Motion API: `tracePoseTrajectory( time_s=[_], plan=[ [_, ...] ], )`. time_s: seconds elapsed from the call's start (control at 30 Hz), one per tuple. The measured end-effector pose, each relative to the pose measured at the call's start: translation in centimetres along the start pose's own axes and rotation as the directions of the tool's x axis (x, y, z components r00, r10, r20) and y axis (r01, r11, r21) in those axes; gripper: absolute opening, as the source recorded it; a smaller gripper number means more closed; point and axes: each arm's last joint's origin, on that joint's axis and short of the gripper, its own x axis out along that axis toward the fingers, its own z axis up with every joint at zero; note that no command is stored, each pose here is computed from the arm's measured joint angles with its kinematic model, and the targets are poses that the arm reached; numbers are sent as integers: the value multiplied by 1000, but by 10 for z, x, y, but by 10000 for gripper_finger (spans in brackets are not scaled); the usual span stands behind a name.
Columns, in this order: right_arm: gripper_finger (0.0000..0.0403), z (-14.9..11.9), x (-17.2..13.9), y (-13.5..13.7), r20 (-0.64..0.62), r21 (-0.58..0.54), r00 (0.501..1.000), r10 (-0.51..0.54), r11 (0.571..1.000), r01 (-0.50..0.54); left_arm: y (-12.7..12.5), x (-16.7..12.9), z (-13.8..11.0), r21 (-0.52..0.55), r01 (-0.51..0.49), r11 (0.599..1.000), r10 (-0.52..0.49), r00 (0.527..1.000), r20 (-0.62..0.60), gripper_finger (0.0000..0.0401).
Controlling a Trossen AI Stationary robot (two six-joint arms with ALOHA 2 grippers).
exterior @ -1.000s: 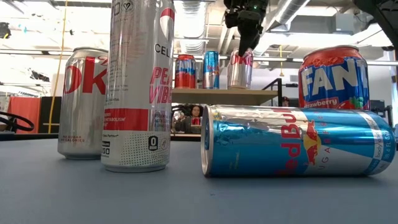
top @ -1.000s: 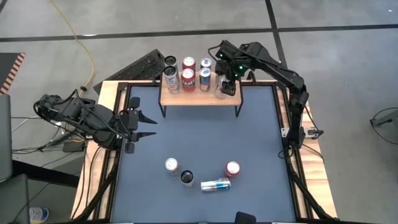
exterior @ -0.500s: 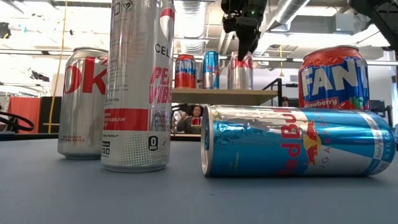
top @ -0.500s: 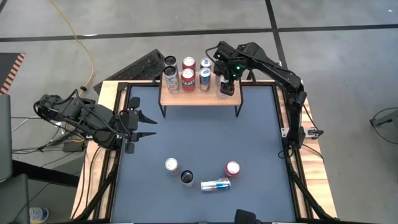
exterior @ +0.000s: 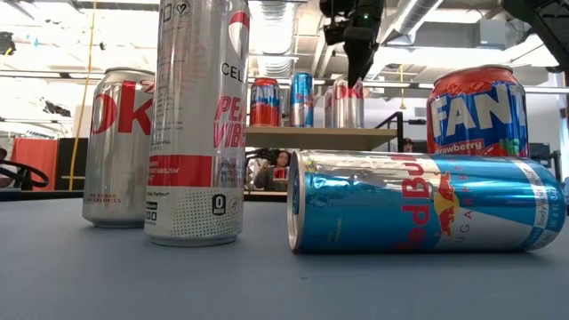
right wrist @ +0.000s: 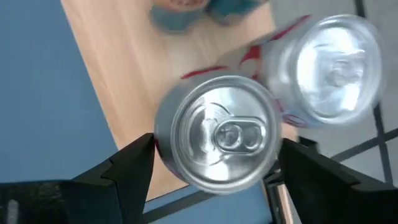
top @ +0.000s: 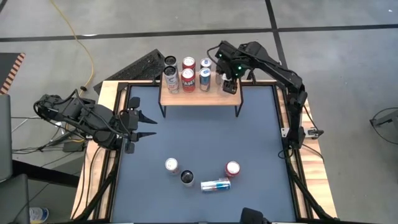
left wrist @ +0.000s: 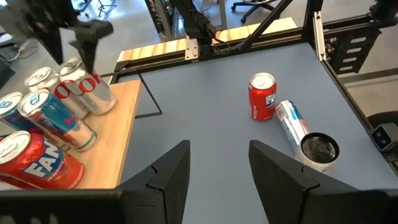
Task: Place canned beverage on shelf
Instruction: Put the center white soda can on the shelf
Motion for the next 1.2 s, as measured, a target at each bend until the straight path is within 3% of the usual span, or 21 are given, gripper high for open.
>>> tracePoseTrajectory(
  time_s=[0.43,0.53,0.67,0.83,0.93,1.2],
  plan=[
    [314,-17,-56,4,138,57,988,-66,997,58,0,0,0,-18,5,1000,-5,1000,-2,156],
    [289,-32,-79,1,161,115,971,-179,980,162,0,0,-1,-23,8,1000,-9,1000,-13,156],
    [222,-53,-91,1,156,209,966,-207,962,173,0,0,-1,-23,8,1000,-8,1000,-14,156],
    [83,-73,-60,9,72,255,980,-186,953,162,0,0,-1,-23,8,1000,-9,1000,-13,156],
    [16,-81,-36,18,127,246,972,-198,955,162,0,0,-1,-27,8,1000,-8,1000,-8,156],
    [4,-98,24,35,271,278,941,-203,952,126,0,0,0,-33,1,999,-1,1000,-3,156]
  ],
)
